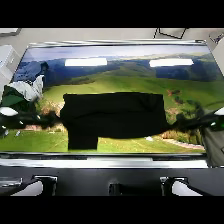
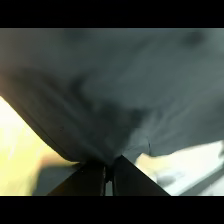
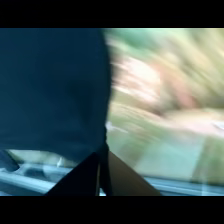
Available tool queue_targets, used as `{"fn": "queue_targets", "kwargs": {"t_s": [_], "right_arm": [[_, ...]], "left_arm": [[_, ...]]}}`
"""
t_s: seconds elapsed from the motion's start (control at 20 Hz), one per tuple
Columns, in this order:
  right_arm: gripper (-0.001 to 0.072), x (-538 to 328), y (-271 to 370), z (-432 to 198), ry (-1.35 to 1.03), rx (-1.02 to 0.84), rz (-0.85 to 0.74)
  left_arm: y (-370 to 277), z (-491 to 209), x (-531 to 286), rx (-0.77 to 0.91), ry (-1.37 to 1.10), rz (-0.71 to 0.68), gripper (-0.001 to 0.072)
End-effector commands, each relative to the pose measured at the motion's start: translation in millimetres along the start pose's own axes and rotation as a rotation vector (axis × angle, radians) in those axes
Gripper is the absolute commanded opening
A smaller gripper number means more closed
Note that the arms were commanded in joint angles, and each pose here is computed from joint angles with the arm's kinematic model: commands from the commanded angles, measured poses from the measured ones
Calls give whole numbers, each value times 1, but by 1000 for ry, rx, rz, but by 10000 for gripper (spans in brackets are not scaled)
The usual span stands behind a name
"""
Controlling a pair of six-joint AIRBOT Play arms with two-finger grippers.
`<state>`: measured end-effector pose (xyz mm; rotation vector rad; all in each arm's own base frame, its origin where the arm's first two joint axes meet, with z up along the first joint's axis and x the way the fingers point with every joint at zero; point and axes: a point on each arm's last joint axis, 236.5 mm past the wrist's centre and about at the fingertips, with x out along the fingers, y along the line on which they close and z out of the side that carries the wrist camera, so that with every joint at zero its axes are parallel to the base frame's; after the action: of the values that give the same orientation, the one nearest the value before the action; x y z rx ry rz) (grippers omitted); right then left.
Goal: Fold the clothes and pants, and hang the long-sleeved shirts on hangers.
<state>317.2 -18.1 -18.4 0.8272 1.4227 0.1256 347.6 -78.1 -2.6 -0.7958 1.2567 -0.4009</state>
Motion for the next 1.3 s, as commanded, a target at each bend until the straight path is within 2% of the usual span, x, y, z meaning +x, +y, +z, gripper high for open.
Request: {"fn": "queue_targets", "kwargs": {"t_s": [0.0,0.05,0.15,0.25,0.3,0.4,0.55,0.8,0.95,1.1,1.25], "right_arm": [[44,-138,114,67,-479,-341,76],[44,-206,158,77,-696,-492,54],[44,-340,234,55,-1106,-694,-9],[45,-427,281,-6,-1373,-810,-56],[45,-443,292,-36,-1418,-816,-49],[45,-442,297,-87,-1408,-841,-61],[44,-448,296,-130,-1449,-870,-114],[44,-506,308,-154,-1715,-789,-41],[44,-484,295,-115,-1593,-748,-63],[41,-378,234,-33,-1090,-611,-135],[39,-239,159,30,-574,-461,-224]], "left_arm": [[-119,73,-107,333,-340,-33,36],[-175,87,-162,477,-492,-43,36],[-281,81,-273,731,-815,-56,37],[-361,40,-369,917,-1113,-63,36],[-386,12,-397,982,-1196,-78,37],[-406,-33,-416,1015,-1240,-114,36],[-415,-70,-423,1010,-1251,-152,36],[-418,-77,-461,999,-1414,-101,35],[-393,-46,-447,916,-1352,-11,35],[-321,20,-361,775,-998,106,35],[-223,72,-217,569,-563,121,35]]}}
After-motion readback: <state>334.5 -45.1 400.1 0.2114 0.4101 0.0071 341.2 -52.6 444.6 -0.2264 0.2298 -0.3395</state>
